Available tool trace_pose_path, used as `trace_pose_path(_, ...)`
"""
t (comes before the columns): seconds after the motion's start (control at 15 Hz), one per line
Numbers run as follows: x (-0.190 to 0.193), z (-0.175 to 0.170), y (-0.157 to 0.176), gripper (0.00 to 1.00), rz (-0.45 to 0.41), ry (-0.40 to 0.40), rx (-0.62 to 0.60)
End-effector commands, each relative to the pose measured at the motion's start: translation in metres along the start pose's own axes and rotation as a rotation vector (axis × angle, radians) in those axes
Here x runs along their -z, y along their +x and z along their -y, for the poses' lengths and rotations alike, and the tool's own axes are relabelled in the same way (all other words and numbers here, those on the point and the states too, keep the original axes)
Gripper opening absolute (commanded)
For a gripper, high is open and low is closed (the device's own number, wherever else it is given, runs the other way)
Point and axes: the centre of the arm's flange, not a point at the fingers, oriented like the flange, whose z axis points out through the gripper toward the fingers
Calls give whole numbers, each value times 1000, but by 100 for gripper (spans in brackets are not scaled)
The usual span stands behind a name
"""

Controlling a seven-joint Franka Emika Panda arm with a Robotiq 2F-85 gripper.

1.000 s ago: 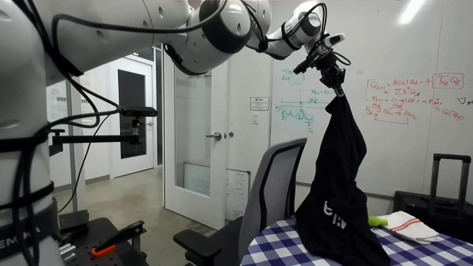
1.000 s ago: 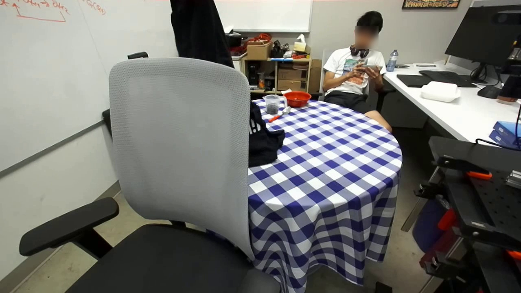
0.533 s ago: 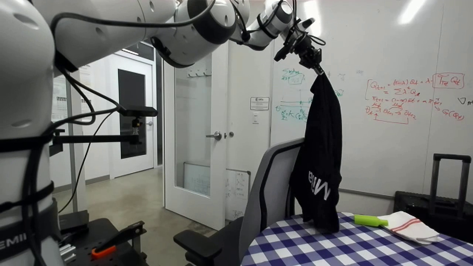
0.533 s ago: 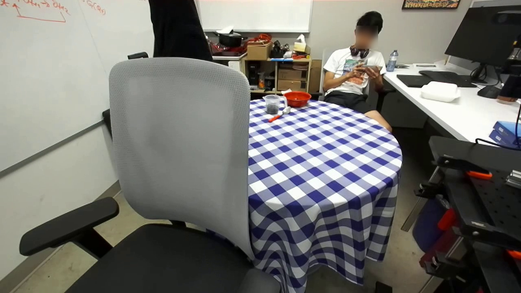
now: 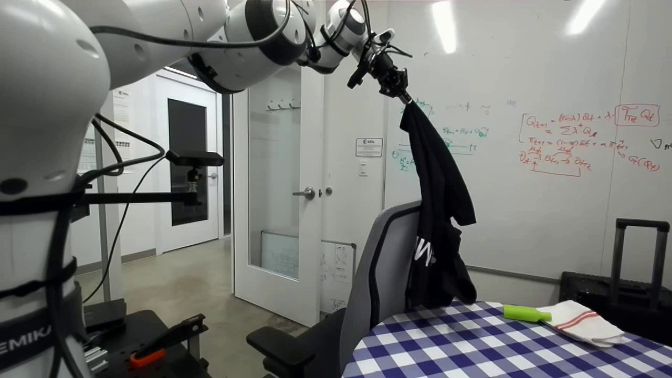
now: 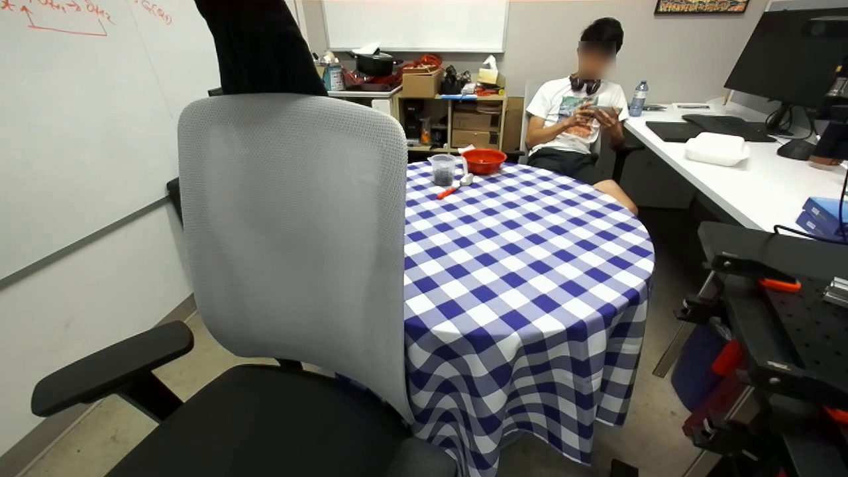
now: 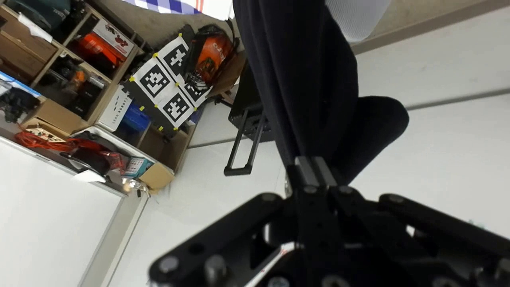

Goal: Pick up the black hood from the table and hang it on the chair

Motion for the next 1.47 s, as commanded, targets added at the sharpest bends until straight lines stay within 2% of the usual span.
trace_pose_path(0.0, -22, 71, -26, 1, 75, -50, 183)
trace_pose_path(0.33, -69, 132, -119, 1, 225, -92, 420)
trace_pose_path(0.73, -97, 163, -208, 1, 354, -120, 734)
trace_pose_path(0.8, -103, 164, -223, 6, 379, -117, 785)
trace_pose_path(0.87, -109, 164, -237, 29, 400, -115, 837)
trace_pose_path(1.0, -114, 174, -255, 32, 426, -123, 943)
trace_pose_path(1.2, -121, 184, -259, 53, 444, -142, 1083)
trace_pose_path(1.4, -118, 187, -253, 75, 441, -138, 1131)
